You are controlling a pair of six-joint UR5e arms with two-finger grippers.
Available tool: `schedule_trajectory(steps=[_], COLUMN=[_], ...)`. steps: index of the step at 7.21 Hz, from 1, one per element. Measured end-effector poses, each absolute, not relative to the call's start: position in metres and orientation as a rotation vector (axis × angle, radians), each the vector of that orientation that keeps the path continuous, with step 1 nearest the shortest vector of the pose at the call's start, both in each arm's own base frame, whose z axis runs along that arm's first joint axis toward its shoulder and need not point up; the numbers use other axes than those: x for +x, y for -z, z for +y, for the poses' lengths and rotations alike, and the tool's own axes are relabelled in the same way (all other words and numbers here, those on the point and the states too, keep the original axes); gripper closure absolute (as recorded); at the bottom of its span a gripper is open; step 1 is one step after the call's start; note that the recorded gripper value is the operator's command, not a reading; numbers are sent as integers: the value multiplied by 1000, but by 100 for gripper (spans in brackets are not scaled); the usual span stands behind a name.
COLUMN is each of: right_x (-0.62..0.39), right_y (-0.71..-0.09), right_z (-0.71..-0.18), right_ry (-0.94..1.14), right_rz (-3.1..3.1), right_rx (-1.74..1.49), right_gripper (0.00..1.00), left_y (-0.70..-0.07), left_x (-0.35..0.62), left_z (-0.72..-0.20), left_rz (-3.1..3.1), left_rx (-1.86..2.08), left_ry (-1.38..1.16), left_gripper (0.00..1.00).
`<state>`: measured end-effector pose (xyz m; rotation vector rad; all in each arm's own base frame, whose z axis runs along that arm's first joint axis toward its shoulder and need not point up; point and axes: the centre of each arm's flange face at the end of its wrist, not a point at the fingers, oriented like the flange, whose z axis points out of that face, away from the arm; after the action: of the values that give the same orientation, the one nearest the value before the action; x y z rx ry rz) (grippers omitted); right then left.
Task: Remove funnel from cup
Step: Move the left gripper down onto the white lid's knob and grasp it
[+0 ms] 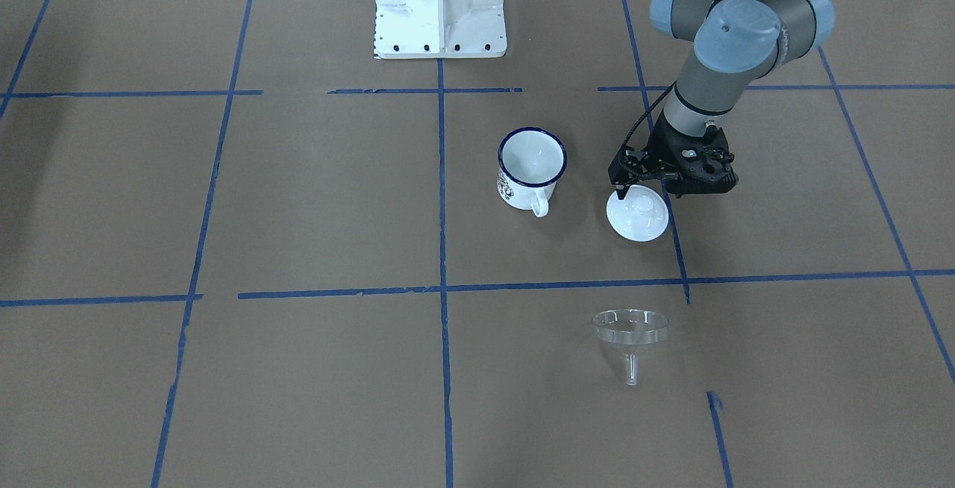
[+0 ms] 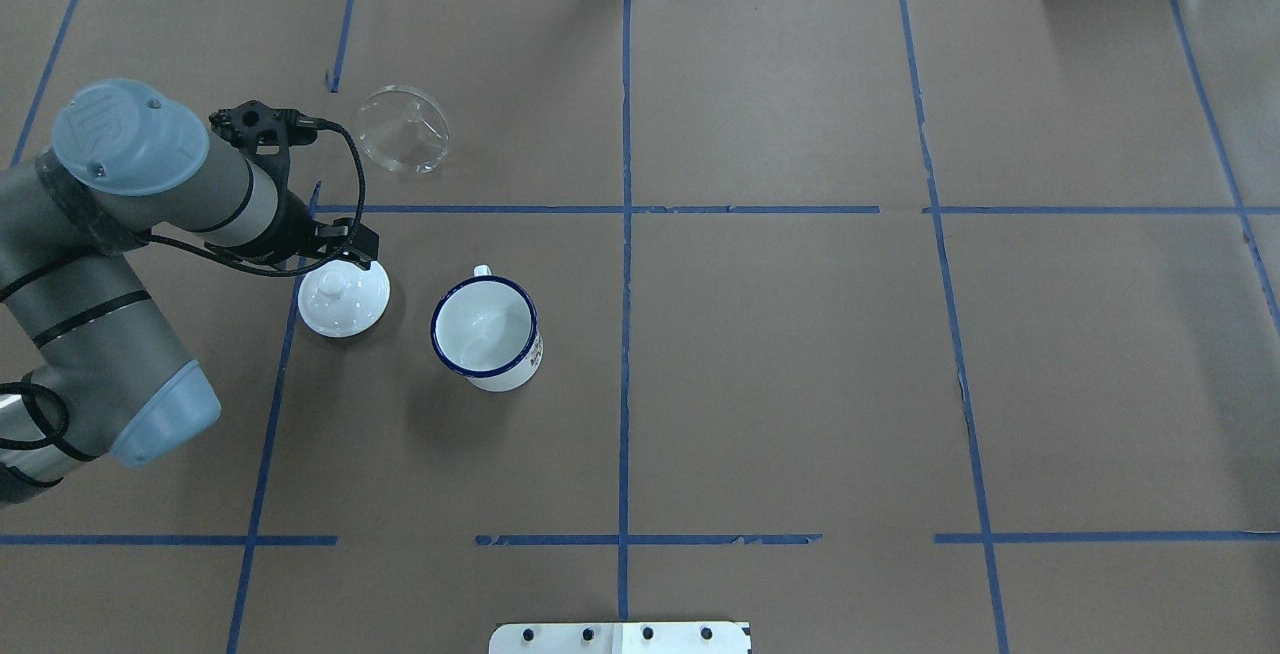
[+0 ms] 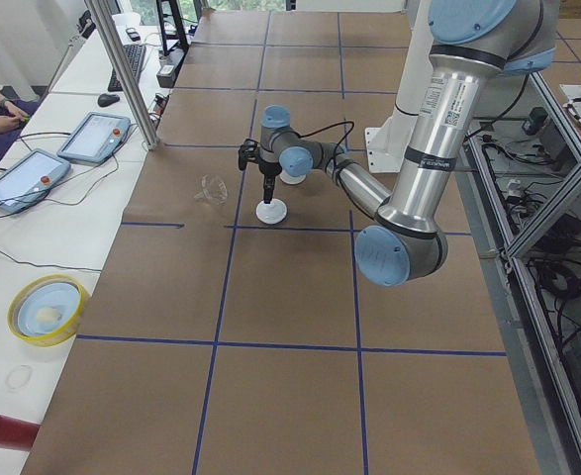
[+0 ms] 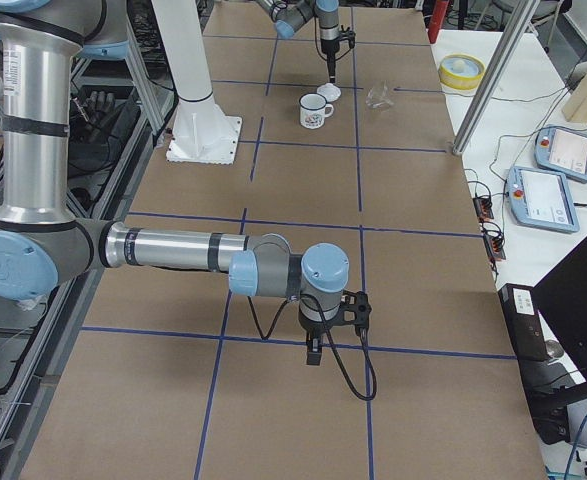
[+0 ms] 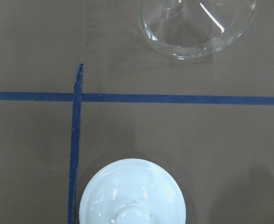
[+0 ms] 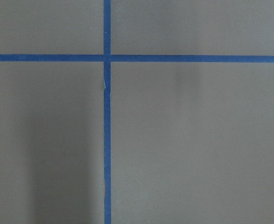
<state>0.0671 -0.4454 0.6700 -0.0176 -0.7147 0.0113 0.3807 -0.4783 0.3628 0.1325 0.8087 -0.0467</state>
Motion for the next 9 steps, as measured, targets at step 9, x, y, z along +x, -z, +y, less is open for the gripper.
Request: schedule_trajectory(steps=[9], right_x=[67], right_y=[-670], right_z=[-445], right_ry=[-11], right_rz=[-715], right_rx=[-18], right_gripper=[0], left_y=[-386], left_x=[401], left_z=[-493], left_rz=[763], left_rx=[90], left_ry=[39], left_gripper=[14])
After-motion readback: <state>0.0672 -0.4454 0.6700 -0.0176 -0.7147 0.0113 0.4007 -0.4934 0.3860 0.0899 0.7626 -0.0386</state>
